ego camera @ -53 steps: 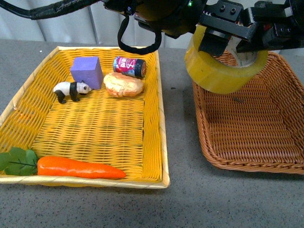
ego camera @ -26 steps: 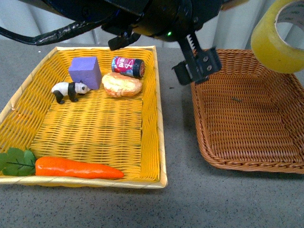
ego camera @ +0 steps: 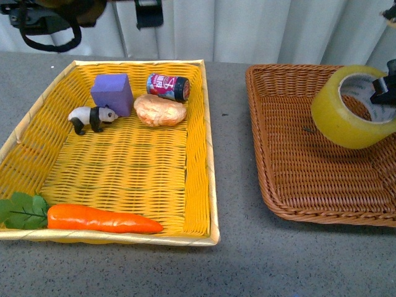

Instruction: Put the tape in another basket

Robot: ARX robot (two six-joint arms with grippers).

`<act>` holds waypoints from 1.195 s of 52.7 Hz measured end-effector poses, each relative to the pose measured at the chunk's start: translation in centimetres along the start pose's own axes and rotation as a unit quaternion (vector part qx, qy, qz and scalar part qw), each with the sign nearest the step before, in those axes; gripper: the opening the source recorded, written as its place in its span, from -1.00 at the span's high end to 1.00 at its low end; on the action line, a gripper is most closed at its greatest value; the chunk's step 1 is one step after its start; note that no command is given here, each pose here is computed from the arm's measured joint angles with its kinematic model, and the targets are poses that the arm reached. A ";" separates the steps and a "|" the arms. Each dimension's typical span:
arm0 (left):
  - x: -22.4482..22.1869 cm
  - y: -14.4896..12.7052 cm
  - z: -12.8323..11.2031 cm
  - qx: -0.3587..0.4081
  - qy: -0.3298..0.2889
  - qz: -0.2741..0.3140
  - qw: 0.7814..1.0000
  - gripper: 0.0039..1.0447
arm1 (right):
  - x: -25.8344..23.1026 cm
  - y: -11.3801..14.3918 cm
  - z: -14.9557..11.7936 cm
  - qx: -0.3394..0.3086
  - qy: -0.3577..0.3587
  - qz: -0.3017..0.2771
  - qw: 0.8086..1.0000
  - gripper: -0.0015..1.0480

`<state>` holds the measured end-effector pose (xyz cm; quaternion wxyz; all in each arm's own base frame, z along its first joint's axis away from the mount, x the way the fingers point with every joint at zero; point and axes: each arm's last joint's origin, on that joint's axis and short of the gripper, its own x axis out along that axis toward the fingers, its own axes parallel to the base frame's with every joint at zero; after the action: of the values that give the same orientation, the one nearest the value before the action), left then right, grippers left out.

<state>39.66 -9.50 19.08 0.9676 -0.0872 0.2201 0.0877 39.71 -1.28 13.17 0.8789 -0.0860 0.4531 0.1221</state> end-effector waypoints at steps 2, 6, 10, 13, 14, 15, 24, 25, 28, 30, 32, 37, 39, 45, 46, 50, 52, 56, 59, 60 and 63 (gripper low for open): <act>-0.4 0.5 0.5 -0.043 -0.005 0.003 0.999 -0.88 | 0.9 0.1 -0.3 0.005 0.006 0.007 1.000 0.69; -0.9 1.1 1.0 -0.099 -0.008 0.011 0.995 -0.88 | 1.9 0.4 -0.1 0.013 0.009 0.021 1.000 0.69; -1.1 1.7 1.0 -0.143 -0.007 0.021 0.989 -0.88 | 2.8 0.5 0.4 0.013 0.010 0.017 1.000 0.69; -1.2 2.0 0.9 -0.156 -0.005 0.024 0.987 -0.88 | 3.2 0.5 0.7 0.017 0.010 0.018 1.000 0.69; -1.3 2.0 0.9 -0.157 -0.005 0.024 0.987 -0.88 | 3.3 0.6 0.7 0.017 0.010 0.018 1.000 0.69; -1.3 2.1 0.8 -0.162 -0.004 0.026 0.987 -0.88 | 3.4 0.5 0.8 0.017 0.010 0.018 1.000 0.64; -1.7 2.7 0.7 -0.183 -0.010 0.040 0.982 -0.88 | 3.5 0.5 1.0 0.032 0.000 0.007 0.999 0.13; -1.9 2.7 0.7 -0.183 -0.011 0.040 0.982 -0.88 | 3.4 0.4 1.0 0.036 -0.005 0.004 0.999 0.06; -2.2 2.7 0.9 -0.183 -0.014 0.037 0.982 -0.88 | 3.1 0.3 0.9 0.042 -0.015 -0.009 0.999 -0.11; -2.3 2.7 0.9 -0.181 -0.016 0.037 0.983 -0.88 | 2.7 0.3 0.7 0.046 -0.026 -0.018 0.998 -0.25; -2.5 2.7 0.9 -0.180 -0.023 0.038 0.983 -0.88 | 2.0 0.1 0.6 0.057 -0.037 -0.033 0.997 -0.42; -3.0 2.5 0.7 -0.173 -0.032 0.048 0.983 -0.88 | 0.3 -0.6 0.4 0.076 -0.066 -0.066 0.993 -0.72; -3.1 2.4 0.6 -0.167 -0.037 0.050 0.984 -0.87 | -0.4 -0.8 0.3 0.081 -0.081 -0.075 0.991 -0.82; -4.3 3.3 -0.6 -0.064 -0.123 -0.088 0.986 -0.51 | -2.2 -1.1 -0.2 0.098 -0.210 -0.099 0.968 -0.68; -4.7 3.7 -1.0 -0.049 -0.140 -0.096 0.984 -0.44 | -2.4 -1.0 -0.5 0.099 -0.249 -0.105 0.958 -0.61; -7.3 5.5 -1.8 0.031 -0.206 -0.107 0.972 -0.09 | -4.1 0.3 -3.2 0.092 -0.375 -0.123 0.914 -0.27; -8.4 6.4 -2.1 0.047 -0.219 -0.102 0.969 0.08 | -5.3 1.0 -4.1 0.086 -0.414 -0.127 0.897 -0.10; -9.9 7.9 -3.2 0.066 -0.222 -0.096 0.968 0.39 | -7.7 2.0 -5.1 0.080 -0.452 -0.130 0.879 0.21; -10.7 8.7 -4.2 0.074 -0.216 -0.094 0.969 0.60 | -8.7 2.7 -6.1 0.080 -0.457 -0.131 0.876 0.41; -11.0 9.0 -4.4 0.076 -0.215 -0.092 0.969 0.67 | -8.9 2.9 -6.5 0.080 -0.456 -0.130 0.877 0.48; -11.7 9.8 -5.2 0.078 -0.211 -0.086 0.970 0.87 | -9.3 3.8 -7.6 0.080 -0.449 -0.127 0.881 0.69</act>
<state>25.05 -2.61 18.36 0.9999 -0.0096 0.0084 0.0031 27.49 -0.94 16.26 1.0000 -0.0080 0.0030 -0.0013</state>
